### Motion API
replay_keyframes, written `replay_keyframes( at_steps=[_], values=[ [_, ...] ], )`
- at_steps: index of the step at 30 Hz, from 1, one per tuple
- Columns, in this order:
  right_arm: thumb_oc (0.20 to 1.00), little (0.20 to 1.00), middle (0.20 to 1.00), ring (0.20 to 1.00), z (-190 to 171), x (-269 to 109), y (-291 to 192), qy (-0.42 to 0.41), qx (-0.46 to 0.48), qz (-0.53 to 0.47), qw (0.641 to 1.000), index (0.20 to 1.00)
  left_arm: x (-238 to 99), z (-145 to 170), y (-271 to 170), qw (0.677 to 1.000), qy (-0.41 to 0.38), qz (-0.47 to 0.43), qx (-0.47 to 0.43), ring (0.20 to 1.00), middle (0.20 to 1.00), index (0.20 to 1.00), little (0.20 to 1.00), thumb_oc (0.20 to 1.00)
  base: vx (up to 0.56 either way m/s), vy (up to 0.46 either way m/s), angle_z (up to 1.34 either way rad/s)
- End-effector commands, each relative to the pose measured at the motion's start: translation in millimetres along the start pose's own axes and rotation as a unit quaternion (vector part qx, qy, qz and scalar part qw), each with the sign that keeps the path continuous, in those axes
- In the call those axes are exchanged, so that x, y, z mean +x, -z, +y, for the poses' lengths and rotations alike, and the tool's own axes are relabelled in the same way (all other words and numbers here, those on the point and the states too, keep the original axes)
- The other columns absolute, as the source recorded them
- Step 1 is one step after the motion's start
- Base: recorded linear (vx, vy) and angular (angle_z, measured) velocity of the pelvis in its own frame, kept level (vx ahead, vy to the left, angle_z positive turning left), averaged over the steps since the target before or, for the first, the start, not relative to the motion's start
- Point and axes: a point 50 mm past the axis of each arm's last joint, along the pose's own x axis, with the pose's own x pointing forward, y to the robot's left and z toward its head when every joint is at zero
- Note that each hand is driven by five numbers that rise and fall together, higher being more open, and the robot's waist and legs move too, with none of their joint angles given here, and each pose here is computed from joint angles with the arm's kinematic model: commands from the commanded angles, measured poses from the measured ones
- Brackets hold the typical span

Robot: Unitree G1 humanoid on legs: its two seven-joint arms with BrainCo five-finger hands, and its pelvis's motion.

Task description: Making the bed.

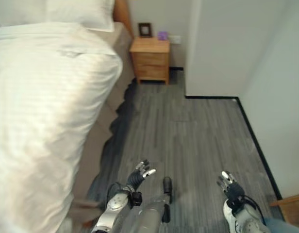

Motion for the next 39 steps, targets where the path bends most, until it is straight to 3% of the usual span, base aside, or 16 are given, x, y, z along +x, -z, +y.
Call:
replay_keyframes(
  at_steps=[1,5,7,15,18,24,28,31,33,35,37,39],
  values=[
    [1.0,1.0,1.0,1.0,24,12,-35,-0.047,0.0,-0.073,0.996,1.0,20,-20,-45,0.995,0.043,-0.086,0.033,1.0,1.0,1.0,1.0,1.0,0.69,0.19,-0.32],
    [1.0,1.0,1.0,1.0,48,16,-29,-0.082,0.023,-0.065,0.994,1.0,30,-28,-64,0.991,0.048,-0.113,0.046,1.0,1.0,1.0,1.0,1.0,0.63,0.158,0.13],
    [1.0,1.0,1.0,1.0,42,12,-35,-0.085,0.001,-0.072,0.994,1.0,33,-36,-71,0.989,0.079,-0.12,0.04,1.0,1.0,1.0,1.0,1.0,0.86,-0.041,0.76],
    [1.0,1.0,1.0,1.0,-7,-14,-35,-0.015,0.064,-0.099,0.993,1.0,40,-71,-83,0.967,0.188,-0.128,0.113,1.0,1.0,1.0,1.0,1.0,0.47,-0.253,1.87],
    [1.0,1.0,1.0,1.0,-10,-11,-52,-0.002,0.088,-0.142,0.986,1.0,32,-78,-84,0.96,0.217,-0.132,0.12,1.0,1.0,1.0,1.0,1.0,0.15,-0.346,2.67],
    [1.0,1.0,1.0,1.0,-23,-29,-139,-0.002,0.028,-0.3,0.954,1.0,27,-52,-89,0.969,0.181,-0.137,0.102,1.0,1.0,1.0,1.0,1.0,-0.06,-0.181,1.71],
    [1.0,1.0,1.0,1.0,-20,-47,-155,-0.002,0.046,-0.368,0.929,1.0,25,-37,-77,0.979,0.15,-0.119,0.064,1.0,1.0,1.0,1.0,1.0,-0.14,-0.048,2.39],
    [1.0,1.0,1.0,1.0,-15,-54,-166,-0.017,0.022,-0.394,0.919,1.0,12,-11,-65,0.988,0.103,-0.113,0.021,1.0,1.0,1.0,1.0,1.0,-0.05,0.025,1.0],
    [1.0,1.0,1.0,1.0,-4,-58,-169,-0.043,0.056,-0.421,0.904,1.0,3,6,-66,0.99,0.069,-0.123,0.008,1.0,1.0,1.0,1.0,1.0,0.0,0.045,0.38],
    [1.0,1.0,1.0,1.0,11,-62,-170,-0.078,0.026,-0.419,0.904,1.0,-9,25,-59,0.992,0.031,-0.121,-0.008,1.0,1.0,1.0,1.0,1.0,0.01,0.029,-0.17],
    [1.0,1.0,1.0,1.0,28,-74,-185,-0.119,-0.114,-0.418,0.893,1.0,-21,46,-56,0.991,-0.018,-0.131,-0.02,1.0,1.0,1.0,1.0,1.0,-0.04,-0.006,-0.27],
    [1.0,1.0,1.0,1.0,40,-83,-194,-0.157,-0.137,-0.434,0.877,1.0,-27,54,-49,0.99,-0.044,-0.128,-0.035,1.0,1.0,1.0,1.0,1.0,-0.05,0.004,-0.09]
  ],
)
